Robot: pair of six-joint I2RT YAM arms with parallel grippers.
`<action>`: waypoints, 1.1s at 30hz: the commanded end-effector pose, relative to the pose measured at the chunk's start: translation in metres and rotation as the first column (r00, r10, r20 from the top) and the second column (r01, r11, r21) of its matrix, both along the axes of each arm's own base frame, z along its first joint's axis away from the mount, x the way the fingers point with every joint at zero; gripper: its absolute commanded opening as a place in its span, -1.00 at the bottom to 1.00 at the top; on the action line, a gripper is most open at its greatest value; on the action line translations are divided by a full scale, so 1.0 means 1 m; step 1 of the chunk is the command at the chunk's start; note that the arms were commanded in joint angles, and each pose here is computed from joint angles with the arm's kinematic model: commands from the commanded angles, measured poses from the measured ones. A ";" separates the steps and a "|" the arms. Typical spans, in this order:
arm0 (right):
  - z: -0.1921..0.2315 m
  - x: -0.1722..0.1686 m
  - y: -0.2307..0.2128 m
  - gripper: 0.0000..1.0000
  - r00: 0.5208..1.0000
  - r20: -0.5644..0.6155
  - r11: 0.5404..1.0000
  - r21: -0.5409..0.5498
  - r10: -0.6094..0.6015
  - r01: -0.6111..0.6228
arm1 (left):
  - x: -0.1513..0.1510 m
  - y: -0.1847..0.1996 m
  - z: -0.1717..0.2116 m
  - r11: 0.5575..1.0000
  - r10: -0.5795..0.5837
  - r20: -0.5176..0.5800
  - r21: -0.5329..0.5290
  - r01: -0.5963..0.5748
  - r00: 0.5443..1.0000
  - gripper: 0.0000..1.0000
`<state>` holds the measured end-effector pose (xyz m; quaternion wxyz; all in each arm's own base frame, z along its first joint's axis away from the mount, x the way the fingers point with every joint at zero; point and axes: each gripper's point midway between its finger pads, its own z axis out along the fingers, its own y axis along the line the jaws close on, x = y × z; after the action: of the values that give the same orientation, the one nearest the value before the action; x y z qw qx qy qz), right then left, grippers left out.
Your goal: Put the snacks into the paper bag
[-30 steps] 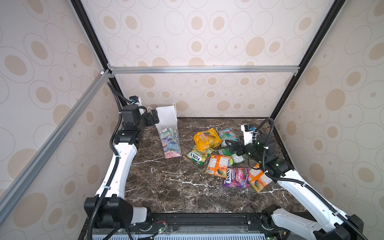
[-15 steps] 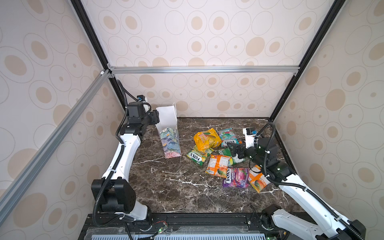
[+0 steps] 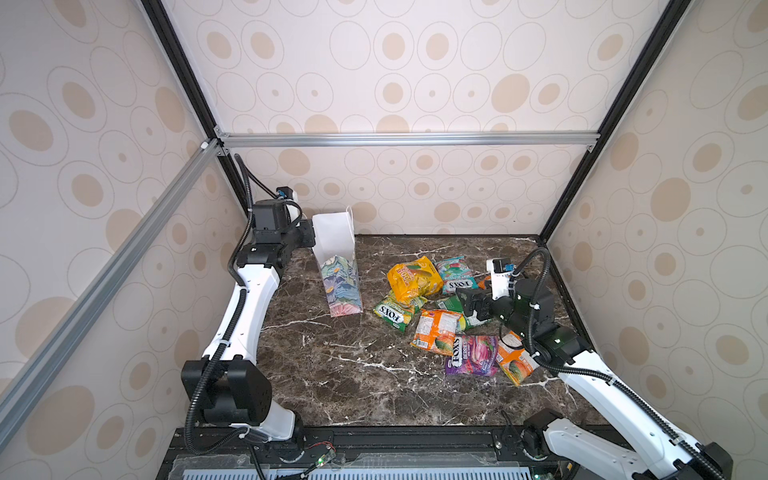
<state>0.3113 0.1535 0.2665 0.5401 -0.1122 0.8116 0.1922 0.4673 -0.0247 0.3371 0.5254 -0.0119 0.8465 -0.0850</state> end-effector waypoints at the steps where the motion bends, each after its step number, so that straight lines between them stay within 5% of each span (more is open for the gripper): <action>1: 0.018 -0.001 0.017 0.82 0.996 0.030 0.997 -0.013 0.079 -0.079 | 0.000 -0.011 0.006 0.998 -0.064 0.007 -0.023 0.064 0.998 -1.00; 16: 0.085 0.059 0.201 0.82 0.950 0.149 0.961 -0.006 0.276 -0.278 | -0.046 -0.025 0.019 0.987 -0.153 0.028 -0.052 0.154 0.988 -1.00; 25: 0.104 0.056 0.214 0.84 0.940 0.174 0.954 0.010 0.292 -0.298 | -0.101 -0.043 0.016 0.957 -0.257 0.048 -0.125 0.261 0.965 -1.00; 33: 0.101 0.040 0.252 0.83 0.922 0.158 0.930 0.044 0.354 -0.365 | -0.128 -0.037 0.002 0.966 -0.204 0.058 -0.148 0.210 0.977 -1.00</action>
<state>0.3585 0.3880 0.3539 0.5533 -0.2516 0.7401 0.2878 0.3433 -0.0644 0.3293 0.5147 0.0428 0.8316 -0.2043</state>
